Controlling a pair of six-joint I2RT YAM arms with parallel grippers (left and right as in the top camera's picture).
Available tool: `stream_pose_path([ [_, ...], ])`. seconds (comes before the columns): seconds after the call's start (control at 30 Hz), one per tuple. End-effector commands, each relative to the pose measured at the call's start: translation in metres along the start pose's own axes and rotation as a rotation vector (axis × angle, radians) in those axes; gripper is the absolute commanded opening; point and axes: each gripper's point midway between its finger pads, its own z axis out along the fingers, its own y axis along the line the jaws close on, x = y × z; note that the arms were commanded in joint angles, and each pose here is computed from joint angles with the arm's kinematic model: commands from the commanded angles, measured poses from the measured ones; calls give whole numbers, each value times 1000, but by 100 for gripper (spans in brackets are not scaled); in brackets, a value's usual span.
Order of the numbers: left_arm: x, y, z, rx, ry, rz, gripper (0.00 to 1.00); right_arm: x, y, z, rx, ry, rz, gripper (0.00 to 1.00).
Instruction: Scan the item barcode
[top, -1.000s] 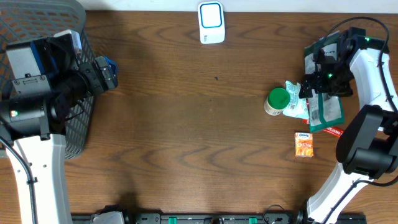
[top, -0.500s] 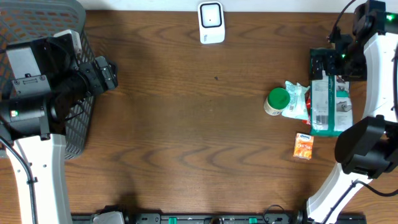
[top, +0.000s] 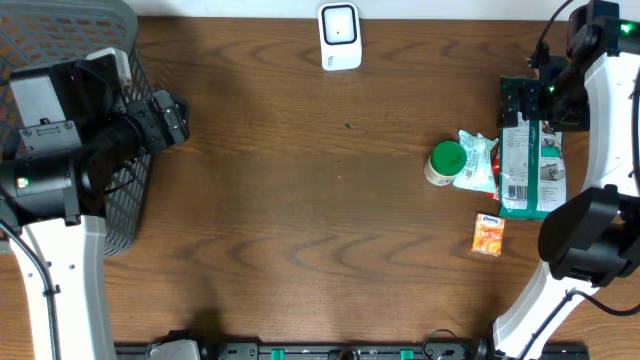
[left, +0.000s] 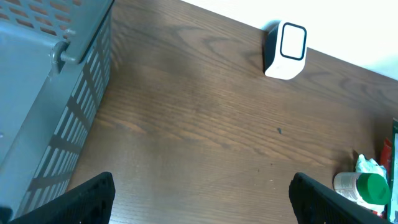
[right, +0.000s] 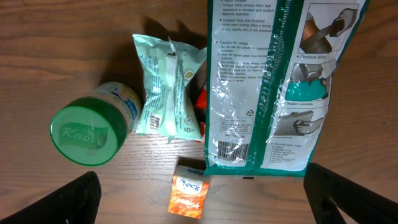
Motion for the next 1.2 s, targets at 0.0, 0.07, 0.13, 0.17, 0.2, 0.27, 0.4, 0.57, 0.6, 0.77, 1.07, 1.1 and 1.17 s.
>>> stream_pose_path([
  [0.0,-5,-1,-5,0,-17,10,89,-3,2,-8,1,-23,14,99],
  [0.07,-5,-1,-5,0,-17,10,90,-3,3,-7,0,-22,12,99],
  [0.13,-5,-1,-5,0,-17,10,90,-3,4,-13,2,-38,9,99],
  [0.17,-5,-1,-5,0,-17,10,90,-3,5,-15,3,-43,6,99],
  [0.2,-5,-1,-5,0,-17,10,90,-2,7,-22,5,-63,0,99],
  [0.27,-5,-1,-5,0,-17,10,90,1,17,-49,9,-131,-22,99],
  [0.4,-5,-1,-5,0,-17,10,90,27,51,-136,14,-364,-108,99],
  [0.57,-5,-1,-5,0,-17,10,90,85,81,-226,0,-635,-196,99],
  [0.6,-5,-1,-5,0,-17,10,90,110,88,-253,29,-728,-267,99],
  [0.77,-5,-1,-5,0,-17,10,90,175,84,-289,77,-891,-339,99],
  [1.07,-5,-1,-5,0,-17,10,90,248,77,-227,42,-1087,-340,99],
  [1.1,-5,-1,-5,0,-17,10,90,249,77,-223,44,-1128,-337,99],
  [1.17,-5,-1,-5,0,-17,10,90,245,76,-217,51,-1220,-327,99],
])
